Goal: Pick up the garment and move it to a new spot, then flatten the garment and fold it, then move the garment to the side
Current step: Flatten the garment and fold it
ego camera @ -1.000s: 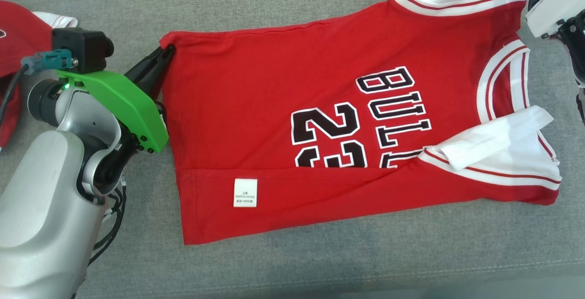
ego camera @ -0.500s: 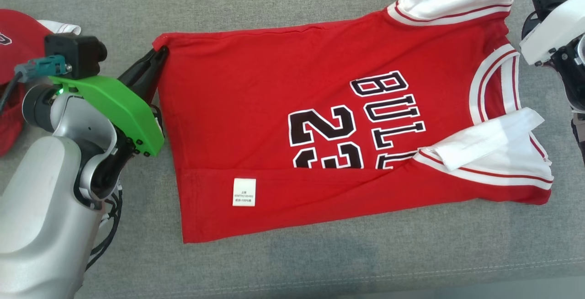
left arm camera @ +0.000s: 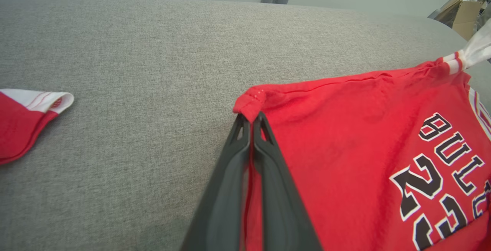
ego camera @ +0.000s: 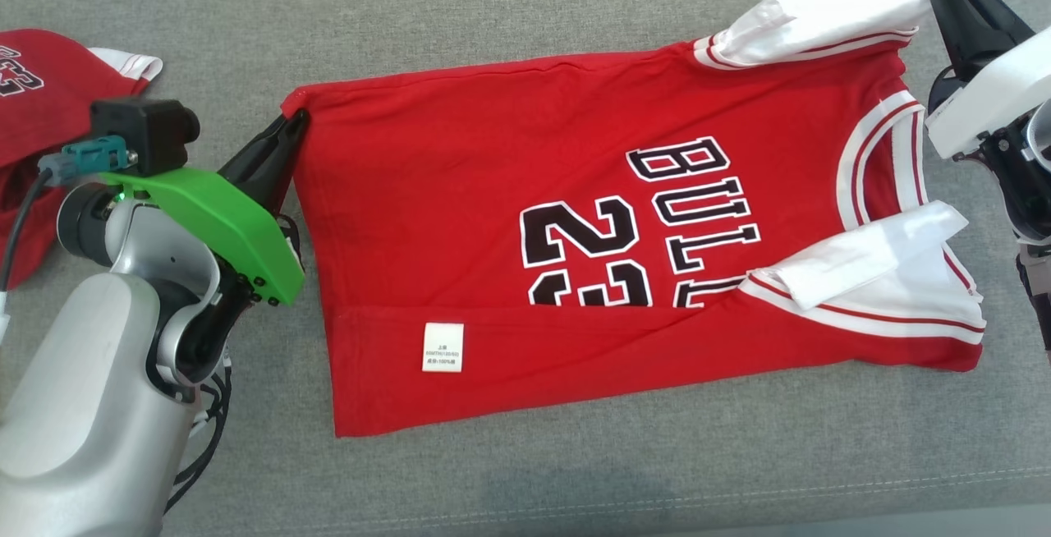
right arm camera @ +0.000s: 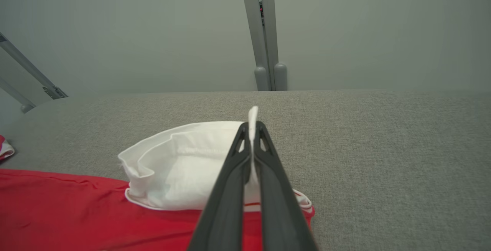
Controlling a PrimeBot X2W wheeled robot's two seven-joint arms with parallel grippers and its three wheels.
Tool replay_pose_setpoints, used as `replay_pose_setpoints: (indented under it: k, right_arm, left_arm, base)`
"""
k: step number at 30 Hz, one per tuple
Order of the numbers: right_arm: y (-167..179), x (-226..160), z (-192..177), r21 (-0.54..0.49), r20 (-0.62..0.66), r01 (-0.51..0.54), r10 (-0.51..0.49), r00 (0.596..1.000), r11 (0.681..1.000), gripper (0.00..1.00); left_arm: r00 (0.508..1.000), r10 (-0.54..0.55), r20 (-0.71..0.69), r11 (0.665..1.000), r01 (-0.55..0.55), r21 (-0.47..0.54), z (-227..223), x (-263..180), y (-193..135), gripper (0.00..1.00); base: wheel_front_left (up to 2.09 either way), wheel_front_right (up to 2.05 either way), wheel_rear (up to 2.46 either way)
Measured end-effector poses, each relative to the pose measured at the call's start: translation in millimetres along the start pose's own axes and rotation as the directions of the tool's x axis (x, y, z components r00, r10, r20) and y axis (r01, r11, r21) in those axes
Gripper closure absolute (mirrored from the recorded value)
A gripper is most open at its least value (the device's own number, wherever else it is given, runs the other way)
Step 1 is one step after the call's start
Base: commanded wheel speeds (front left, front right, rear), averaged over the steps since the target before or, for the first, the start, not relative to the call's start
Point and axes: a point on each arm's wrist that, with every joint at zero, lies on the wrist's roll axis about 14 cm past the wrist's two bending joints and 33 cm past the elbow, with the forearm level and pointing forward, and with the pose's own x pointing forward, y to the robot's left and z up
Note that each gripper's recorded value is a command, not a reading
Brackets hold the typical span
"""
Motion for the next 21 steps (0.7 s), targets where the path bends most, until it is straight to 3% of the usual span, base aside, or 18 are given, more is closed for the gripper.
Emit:
replay_pose_setpoints:
  k: [8,15,21]
  right_arm:
    - [3.4,-20.9,-0.3,0.037,0.036,0.004,-0.005,0.999,0.999,1.00]
    - [4.4,-51.1,-33.6,0.111,-0.022,0.041,-0.039,0.999,0.993,1.00]
    - [-1.3,-69.1,-40.2,0.151,-0.018,0.085,-0.083,0.996,0.985,1.00]
  left_arm:
    - [0.999,-0.003,0.046,0.999,0.004,-0.036,1.7,-11.7,-6.7,1.00]
    - [0.999,-0.004,0.053,0.998,0.008,-0.065,-9.2,-23.7,-13.1,1.00]
    - [0.998,-0.005,0.065,0.997,0.010,-0.079,-11.4,-29.8,-16.7,1.00]
  base:
    - [0.00,0.00,0.00]
    - [0.00,0.00,0.00]
    - [0.00,0.00,0.00]
